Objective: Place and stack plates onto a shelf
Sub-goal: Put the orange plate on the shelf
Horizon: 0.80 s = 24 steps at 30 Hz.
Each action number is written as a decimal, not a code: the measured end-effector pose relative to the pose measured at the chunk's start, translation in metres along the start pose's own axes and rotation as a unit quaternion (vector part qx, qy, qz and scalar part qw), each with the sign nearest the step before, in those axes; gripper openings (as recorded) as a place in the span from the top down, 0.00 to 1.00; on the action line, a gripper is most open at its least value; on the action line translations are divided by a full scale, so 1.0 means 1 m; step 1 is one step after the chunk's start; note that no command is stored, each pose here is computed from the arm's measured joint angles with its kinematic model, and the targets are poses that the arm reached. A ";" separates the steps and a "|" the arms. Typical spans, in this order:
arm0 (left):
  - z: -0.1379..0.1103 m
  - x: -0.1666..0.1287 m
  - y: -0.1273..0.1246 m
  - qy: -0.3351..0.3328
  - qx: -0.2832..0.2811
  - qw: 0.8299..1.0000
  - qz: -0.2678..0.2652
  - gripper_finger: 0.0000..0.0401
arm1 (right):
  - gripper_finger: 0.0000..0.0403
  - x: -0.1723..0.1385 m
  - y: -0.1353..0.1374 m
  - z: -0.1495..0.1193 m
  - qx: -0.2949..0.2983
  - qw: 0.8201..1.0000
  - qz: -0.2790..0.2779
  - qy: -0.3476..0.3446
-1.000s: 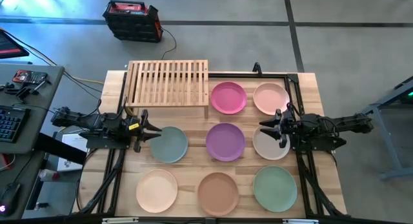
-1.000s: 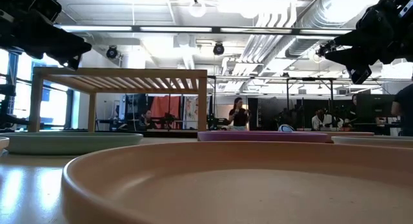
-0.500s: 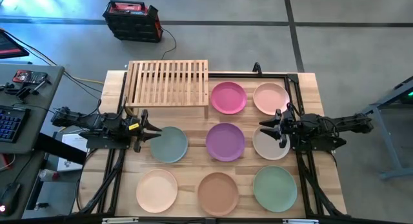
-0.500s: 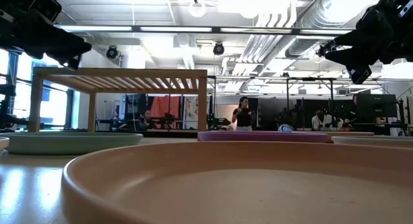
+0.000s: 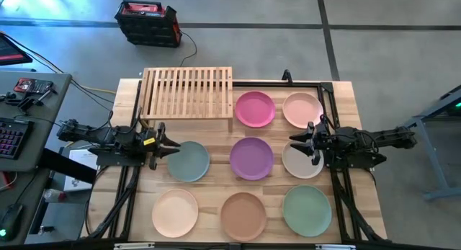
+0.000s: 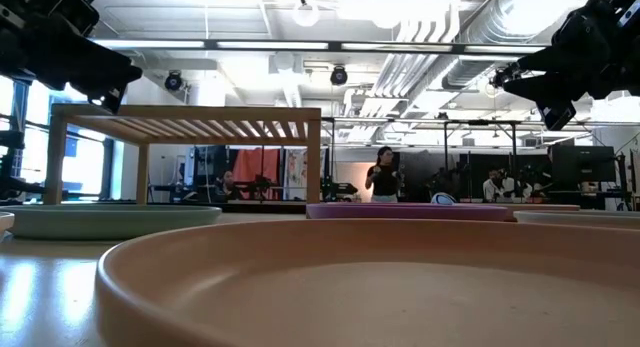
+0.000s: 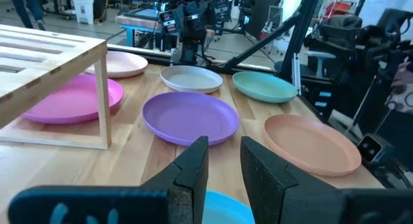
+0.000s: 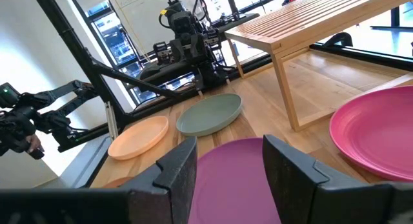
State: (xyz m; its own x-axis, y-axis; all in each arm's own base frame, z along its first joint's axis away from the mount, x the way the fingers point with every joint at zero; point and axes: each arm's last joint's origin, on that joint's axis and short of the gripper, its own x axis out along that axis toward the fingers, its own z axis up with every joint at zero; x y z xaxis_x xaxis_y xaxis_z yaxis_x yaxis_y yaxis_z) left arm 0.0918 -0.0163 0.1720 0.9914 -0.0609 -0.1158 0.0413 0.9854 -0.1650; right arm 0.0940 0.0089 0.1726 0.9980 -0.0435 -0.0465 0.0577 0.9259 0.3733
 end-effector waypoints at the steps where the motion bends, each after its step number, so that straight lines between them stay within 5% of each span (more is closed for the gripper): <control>1: 0.000 0.000 0.000 0.000 -0.014 1.000 0.000 0.80 | 0.61 0.000 0.000 0.000 0.000 1.000 0.000 0.000; 13: 0.008 0.000 -0.001 -0.039 -0.203 0.978 -0.007 0.80 | 0.61 0.000 0.000 0.000 0.000 1.000 0.000 0.000; 24: 0.012 -0.001 -0.001 -0.063 -0.298 0.952 -0.015 0.80 | 0.61 0.000 0.000 0.000 0.022 1.000 0.002 -0.004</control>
State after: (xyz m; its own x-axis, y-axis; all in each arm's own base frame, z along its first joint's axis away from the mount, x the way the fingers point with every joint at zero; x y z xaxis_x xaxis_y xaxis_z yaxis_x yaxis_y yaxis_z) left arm 0.0924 -0.0155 0.1845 0.9994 -0.0317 0.0102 0.0298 0.7156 -0.6979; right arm 0.0942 0.0089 0.1730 0.9983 -0.0437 -0.0373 0.0552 0.9085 0.4142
